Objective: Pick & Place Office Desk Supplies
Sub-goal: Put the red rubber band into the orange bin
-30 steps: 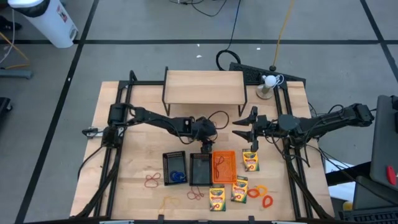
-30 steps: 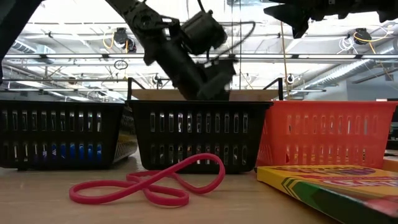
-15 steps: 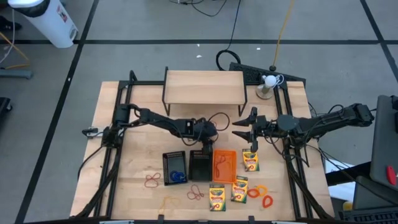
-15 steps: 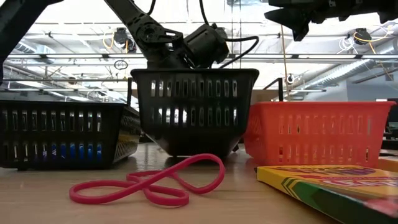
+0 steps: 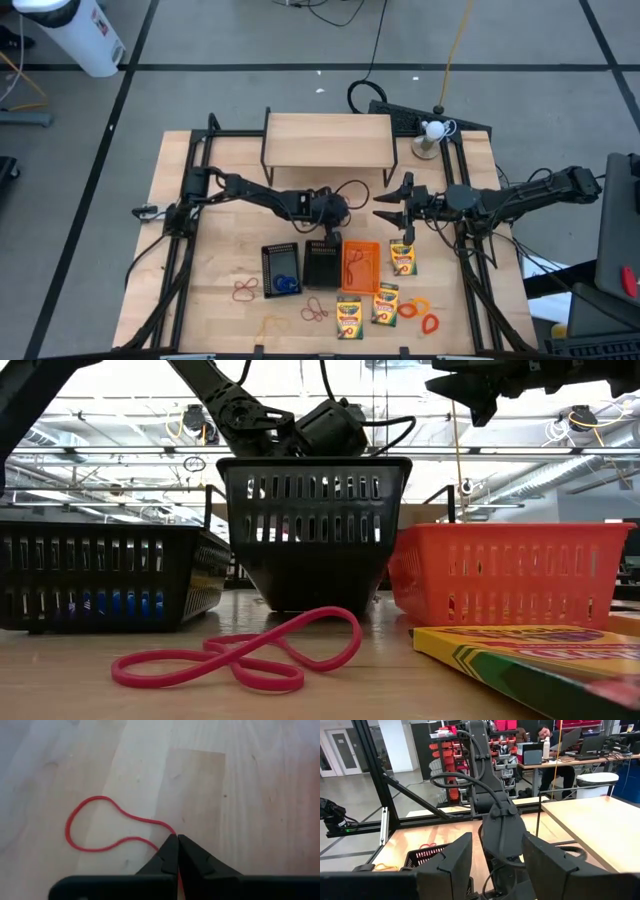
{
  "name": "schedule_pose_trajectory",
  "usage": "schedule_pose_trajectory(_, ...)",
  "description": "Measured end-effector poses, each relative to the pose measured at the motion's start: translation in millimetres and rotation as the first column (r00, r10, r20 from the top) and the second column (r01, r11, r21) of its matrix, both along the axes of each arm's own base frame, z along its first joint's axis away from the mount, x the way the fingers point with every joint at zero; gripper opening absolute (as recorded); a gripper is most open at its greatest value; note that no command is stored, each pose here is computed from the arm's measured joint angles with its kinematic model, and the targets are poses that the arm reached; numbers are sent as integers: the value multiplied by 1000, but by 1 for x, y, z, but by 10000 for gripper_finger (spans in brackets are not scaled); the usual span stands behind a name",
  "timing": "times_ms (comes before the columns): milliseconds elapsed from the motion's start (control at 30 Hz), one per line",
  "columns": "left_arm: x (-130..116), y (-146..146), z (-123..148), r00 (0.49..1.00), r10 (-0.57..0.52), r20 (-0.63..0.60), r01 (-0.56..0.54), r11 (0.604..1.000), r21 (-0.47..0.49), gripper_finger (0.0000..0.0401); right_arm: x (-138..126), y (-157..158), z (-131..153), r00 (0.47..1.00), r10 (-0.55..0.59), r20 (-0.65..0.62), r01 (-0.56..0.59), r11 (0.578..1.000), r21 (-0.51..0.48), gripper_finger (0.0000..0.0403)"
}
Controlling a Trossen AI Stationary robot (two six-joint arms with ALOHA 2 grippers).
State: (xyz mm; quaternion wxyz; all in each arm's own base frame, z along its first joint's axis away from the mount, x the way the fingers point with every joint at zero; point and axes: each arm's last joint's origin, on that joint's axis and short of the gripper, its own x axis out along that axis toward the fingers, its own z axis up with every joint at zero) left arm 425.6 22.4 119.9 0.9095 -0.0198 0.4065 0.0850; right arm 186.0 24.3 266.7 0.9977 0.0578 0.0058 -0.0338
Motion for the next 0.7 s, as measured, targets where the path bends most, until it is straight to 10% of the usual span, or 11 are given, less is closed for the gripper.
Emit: schedule_pose_trajectory(700, -24, -34, 119, 960, -103, 260, 74, 990, 118, 0, 0, 0, -2, 1000, -2, -15, 2, 1000, -3, 160)
